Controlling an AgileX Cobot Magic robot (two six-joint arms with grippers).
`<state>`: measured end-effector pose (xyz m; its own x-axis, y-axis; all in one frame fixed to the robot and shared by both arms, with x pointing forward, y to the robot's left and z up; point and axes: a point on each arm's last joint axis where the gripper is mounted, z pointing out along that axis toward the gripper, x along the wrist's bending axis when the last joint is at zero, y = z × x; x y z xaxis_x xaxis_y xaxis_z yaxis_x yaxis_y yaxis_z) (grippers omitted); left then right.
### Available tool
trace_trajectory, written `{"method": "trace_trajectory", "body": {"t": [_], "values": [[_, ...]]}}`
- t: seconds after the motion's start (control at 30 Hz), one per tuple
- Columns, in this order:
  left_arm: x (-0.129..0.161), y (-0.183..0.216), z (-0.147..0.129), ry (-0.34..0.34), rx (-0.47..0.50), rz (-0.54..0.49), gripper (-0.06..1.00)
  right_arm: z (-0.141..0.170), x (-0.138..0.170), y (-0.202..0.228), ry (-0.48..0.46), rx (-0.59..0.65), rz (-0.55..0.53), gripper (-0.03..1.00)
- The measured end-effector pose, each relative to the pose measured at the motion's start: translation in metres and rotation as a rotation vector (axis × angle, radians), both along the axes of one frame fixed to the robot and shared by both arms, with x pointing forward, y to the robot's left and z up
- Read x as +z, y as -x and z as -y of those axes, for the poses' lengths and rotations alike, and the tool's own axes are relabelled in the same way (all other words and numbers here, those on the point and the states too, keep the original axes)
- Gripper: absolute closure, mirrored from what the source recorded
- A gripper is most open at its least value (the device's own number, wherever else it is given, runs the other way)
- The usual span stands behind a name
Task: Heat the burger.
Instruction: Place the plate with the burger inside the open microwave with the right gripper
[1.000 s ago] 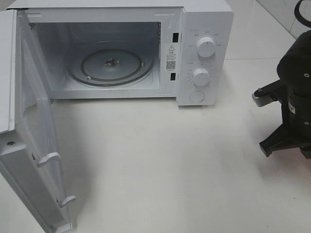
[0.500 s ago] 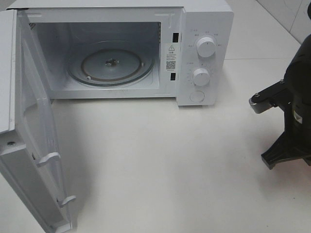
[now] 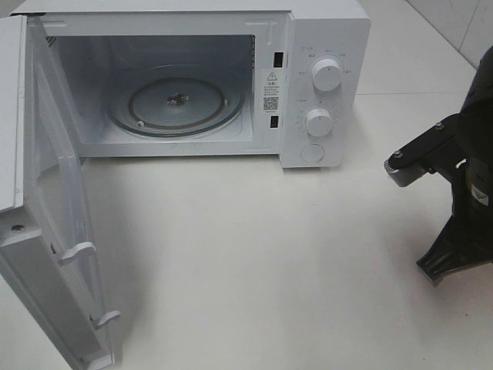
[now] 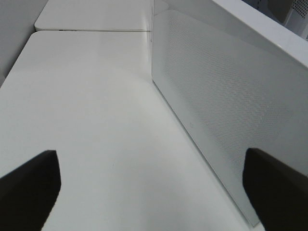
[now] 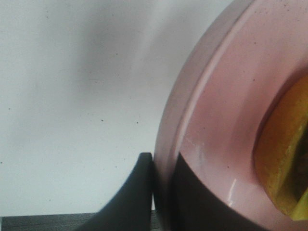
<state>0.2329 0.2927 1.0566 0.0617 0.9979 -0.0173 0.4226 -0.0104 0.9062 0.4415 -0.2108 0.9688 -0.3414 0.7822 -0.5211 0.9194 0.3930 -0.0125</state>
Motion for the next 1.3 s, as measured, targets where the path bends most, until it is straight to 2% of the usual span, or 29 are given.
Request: {"method": "trace_trajectory", "body": {"t": [0.43,0.9,1.3], "values": [[0.000,0.000,0.000,0.000,0.000,0.000,-0.03,-0.017,0.006,0.026,0.038,0.116,-0.016,0.93],[0.000,0.000,0.000,0.000,0.000,0.000,-0.03,-0.044,0.003,0.060,0.102,0.309,-0.049,0.92],[0.000,0.000,0.000,0.000,0.000,0.000,-0.03,-0.064,0.004,0.083,0.113,0.452,-0.039,0.92]]}}
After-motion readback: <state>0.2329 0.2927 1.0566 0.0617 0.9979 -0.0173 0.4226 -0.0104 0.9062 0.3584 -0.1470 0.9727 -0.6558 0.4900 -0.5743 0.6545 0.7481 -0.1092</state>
